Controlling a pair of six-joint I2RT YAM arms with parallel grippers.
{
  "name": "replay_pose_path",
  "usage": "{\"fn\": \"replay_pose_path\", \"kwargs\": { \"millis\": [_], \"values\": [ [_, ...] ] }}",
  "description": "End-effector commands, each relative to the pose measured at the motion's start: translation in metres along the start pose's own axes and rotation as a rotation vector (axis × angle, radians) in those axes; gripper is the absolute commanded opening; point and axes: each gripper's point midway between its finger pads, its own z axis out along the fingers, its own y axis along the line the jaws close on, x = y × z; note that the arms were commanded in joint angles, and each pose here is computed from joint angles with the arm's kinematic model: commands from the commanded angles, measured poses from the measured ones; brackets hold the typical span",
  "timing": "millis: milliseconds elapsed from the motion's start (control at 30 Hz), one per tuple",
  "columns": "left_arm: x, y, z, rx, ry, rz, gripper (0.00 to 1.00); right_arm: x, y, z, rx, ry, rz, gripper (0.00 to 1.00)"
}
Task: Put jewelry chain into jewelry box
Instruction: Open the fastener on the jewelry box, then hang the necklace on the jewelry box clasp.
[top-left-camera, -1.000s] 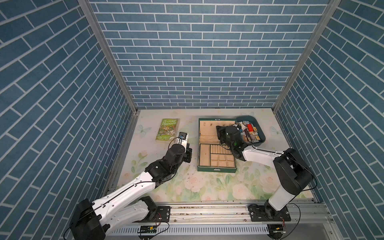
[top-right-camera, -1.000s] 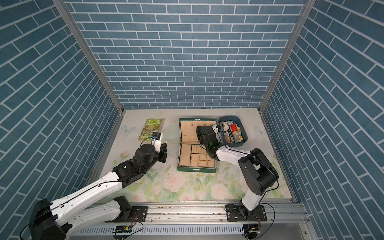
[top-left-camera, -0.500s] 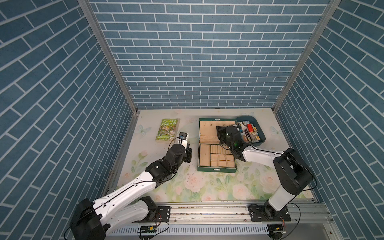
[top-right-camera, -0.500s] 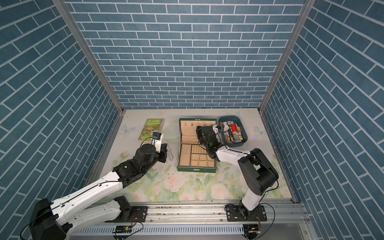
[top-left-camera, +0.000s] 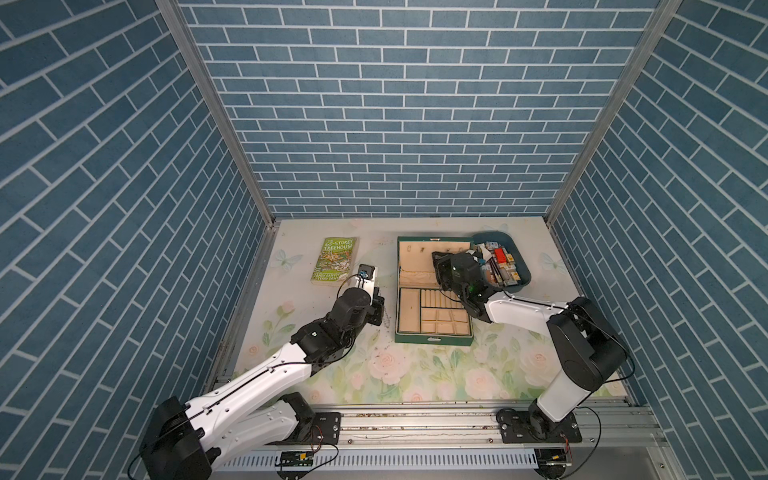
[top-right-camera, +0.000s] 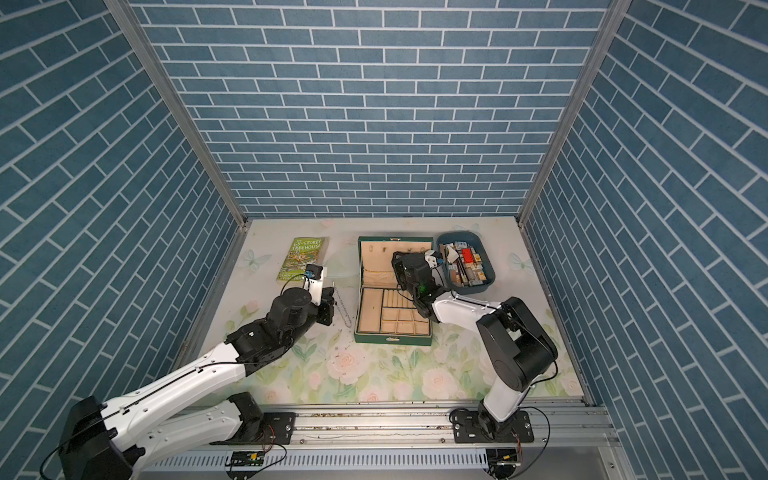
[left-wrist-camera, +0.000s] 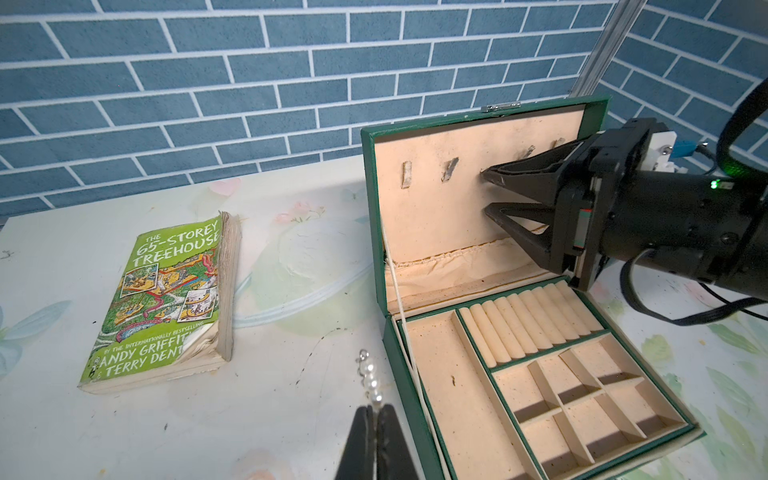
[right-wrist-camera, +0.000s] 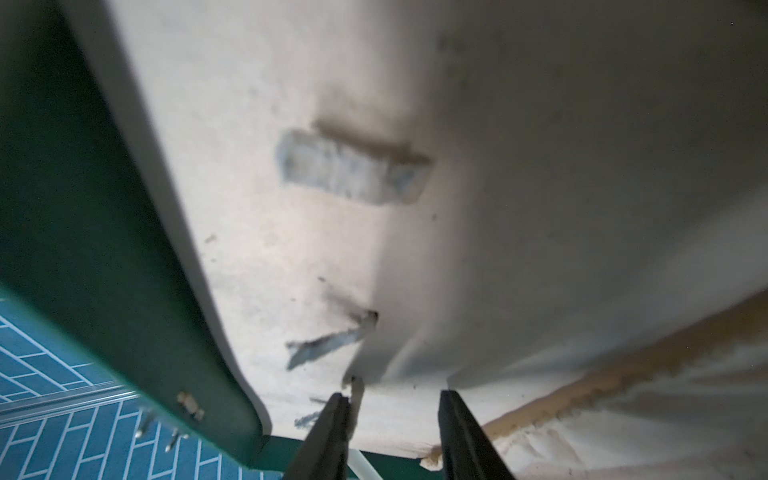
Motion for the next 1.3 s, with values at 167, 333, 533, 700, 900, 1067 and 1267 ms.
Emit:
{"fn": "replay_pose_path", "kwargs": {
  "millis": [167,333,533,700,900,1067,1267],
  "values": [
    [0.002,0.001,-0.001,0.000,-0.005,-0.002,0.00,-0.003,0.032,-0.016,-0.036,0.010,-0.070,0.47],
    [0.002,0.001,-0.002,-0.003,-0.004,-0.002,0.00,-0.003,0.037,-0.022,-0.047,0.020,-0.075,0.48],
    [-0.002,0.002,-0.005,-0.006,-0.010,-0.005,0.00,-0.008,0.056,-0.042,-0.083,0.045,-0.146,0.53],
    [-0.009,0.005,-0.011,-0.013,-0.021,-0.008,0.00,-0.024,0.073,-0.076,-0.069,0.035,-0.406,0.59],
    [-0.019,0.006,-0.017,-0.021,-0.029,-0.006,0.00,-0.010,0.064,-0.099,-0.044,0.156,-0.849,0.64],
    [-0.035,0.002,-0.025,0.000,-0.038,-0.005,0.00,0.006,0.048,-0.130,-0.195,0.193,-1.105,0.66],
    [-0.062,-0.007,-0.042,0.053,-0.061,0.034,0.00,0.037,0.027,-0.160,-0.398,0.212,-1.214,0.68]
  ]
}}
